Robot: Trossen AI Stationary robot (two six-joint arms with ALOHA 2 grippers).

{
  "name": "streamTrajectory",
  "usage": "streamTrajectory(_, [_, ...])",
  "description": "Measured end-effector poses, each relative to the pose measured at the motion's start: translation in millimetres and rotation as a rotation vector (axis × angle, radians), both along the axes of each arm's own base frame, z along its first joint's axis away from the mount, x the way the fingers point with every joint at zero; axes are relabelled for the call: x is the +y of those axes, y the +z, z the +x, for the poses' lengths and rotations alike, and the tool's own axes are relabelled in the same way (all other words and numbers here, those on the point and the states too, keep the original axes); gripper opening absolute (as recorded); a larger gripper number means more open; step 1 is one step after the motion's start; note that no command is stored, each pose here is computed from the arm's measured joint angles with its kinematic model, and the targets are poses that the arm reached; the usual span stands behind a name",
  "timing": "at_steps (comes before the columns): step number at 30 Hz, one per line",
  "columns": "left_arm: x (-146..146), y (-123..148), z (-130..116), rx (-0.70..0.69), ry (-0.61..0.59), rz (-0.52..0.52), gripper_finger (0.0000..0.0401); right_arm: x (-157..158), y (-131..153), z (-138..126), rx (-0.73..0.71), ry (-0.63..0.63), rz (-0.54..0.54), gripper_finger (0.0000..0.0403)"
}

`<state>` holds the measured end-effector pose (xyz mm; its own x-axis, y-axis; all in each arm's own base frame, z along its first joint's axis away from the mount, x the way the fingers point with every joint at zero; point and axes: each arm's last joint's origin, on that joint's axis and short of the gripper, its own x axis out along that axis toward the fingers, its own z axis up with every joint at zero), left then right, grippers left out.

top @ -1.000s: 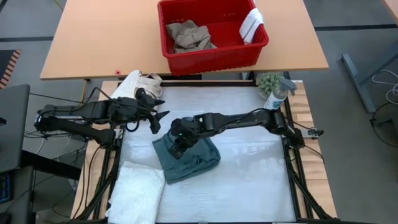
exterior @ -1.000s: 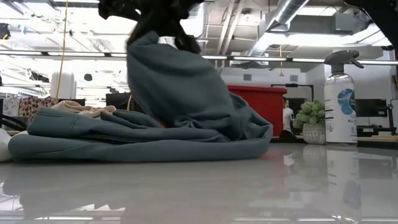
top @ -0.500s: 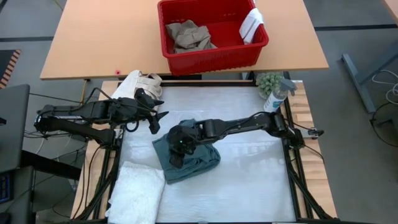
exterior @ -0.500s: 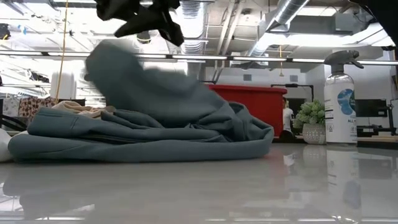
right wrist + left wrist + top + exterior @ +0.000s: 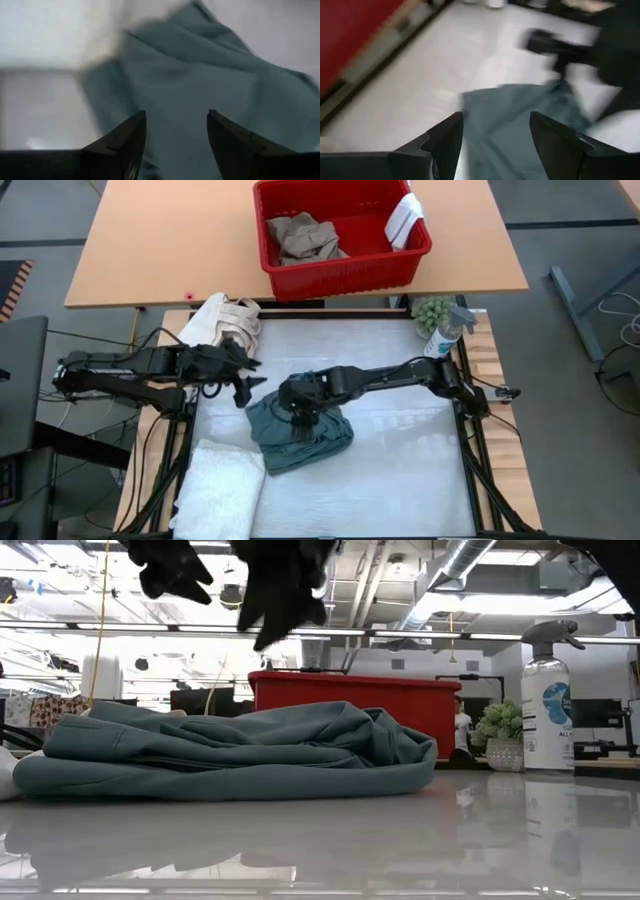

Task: Fold Laundry from Bin
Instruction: Fold the blue pants

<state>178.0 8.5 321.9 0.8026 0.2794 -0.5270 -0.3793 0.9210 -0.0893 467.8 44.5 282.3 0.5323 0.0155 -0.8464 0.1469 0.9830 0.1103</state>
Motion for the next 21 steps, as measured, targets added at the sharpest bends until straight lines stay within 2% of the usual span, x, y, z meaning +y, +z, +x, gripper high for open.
streamTrajectory(3, [-4,-15,-3,-0.037,-0.043,-0.1,0.0219,-17,-11,7,0.014,0.037,-0.035,0.0234])
streamTrajectory(7, [-9,-29,-10,-0.085,-0.017,-0.203,0.0219,-44,-19,16,-0.016,0.042,-0.043,0.0234])
streamTrajectory(9, [-12,-34,-12,-0.087,-0.015,-0.241,0.0219,-55,-28,17,0.025,0.042,-0.047,0.0235])
streamTrajectory(21, [-17,-31,-15,-0.123,0.024,-0.229,0.0219,-96,-80,34,0.061,0.074,0.046,0.0235])
